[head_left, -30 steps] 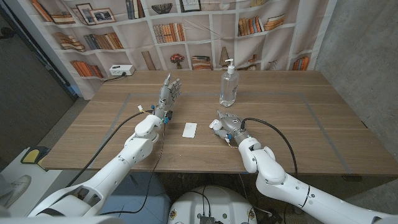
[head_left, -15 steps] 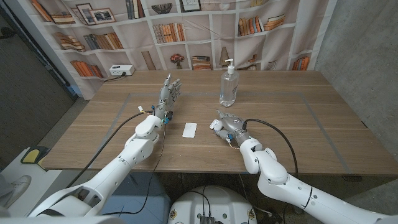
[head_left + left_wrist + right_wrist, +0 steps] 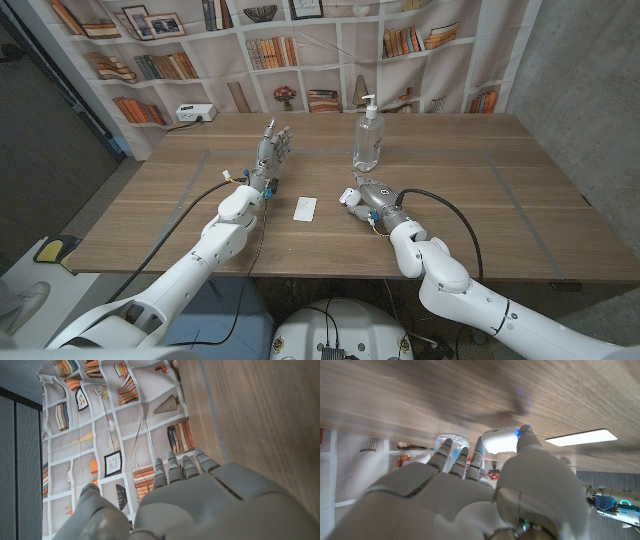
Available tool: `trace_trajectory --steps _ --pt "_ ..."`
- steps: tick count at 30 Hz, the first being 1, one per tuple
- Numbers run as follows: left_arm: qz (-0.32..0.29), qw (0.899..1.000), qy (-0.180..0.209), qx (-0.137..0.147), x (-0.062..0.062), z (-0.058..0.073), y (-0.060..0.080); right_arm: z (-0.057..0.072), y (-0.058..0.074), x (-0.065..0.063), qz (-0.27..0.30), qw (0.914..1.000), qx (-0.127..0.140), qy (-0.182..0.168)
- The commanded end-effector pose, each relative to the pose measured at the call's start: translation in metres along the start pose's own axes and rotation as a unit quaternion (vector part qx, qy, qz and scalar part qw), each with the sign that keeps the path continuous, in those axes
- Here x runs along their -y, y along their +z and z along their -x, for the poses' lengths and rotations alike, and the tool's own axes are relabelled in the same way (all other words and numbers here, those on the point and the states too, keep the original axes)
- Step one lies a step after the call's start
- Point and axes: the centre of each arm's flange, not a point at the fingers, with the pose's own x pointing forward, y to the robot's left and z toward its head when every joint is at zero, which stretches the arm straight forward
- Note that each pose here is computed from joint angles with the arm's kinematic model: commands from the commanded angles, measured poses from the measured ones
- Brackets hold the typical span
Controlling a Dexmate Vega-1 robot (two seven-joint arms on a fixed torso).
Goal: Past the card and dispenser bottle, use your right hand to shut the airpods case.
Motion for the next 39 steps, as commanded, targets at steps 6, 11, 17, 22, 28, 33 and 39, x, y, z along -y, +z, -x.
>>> trace_trajectory --steps 6,11,17,22,28,33,39 --pt "-0.001 1.0 -0.004 0.002 0.005 -0.004 0.002 0.003 -0.006 0.016 -0.038 0.999 -0.001 -0.024" --pt "-0.002 1.0 -0.005 0.003 0.006 -0.004 0.004 0.003 -0.008 0.022 -0.047 0.9985 -0.002 -0.029" --pt "0.0 1.0 -0.007 0.003 0.008 -0.004 0.003 0.003 -0.011 0.026 -0.053 0.998 -0.005 -0.035" --pt "-0.001 1.0 -0.009 0.003 0.01 -0.005 0.003 0.003 -0.013 0.03 -0.054 0.9977 -0.005 -0.04" --pt "-0.003 1.0 -0.01 0.005 0.011 -0.006 0.005 0.005 -0.016 0.034 -0.065 0.9964 -0.007 -0.054" --pt "-0.003 1.0 -0.011 0.005 0.011 -0.006 0.006 0.005 -0.017 0.038 -0.071 0.996 -0.007 -0.055" --pt "-0.002 1.0 -0.011 0.004 0.012 -0.006 0.004 0.007 -0.017 0.041 -0.081 0.9947 -0.004 -0.064"
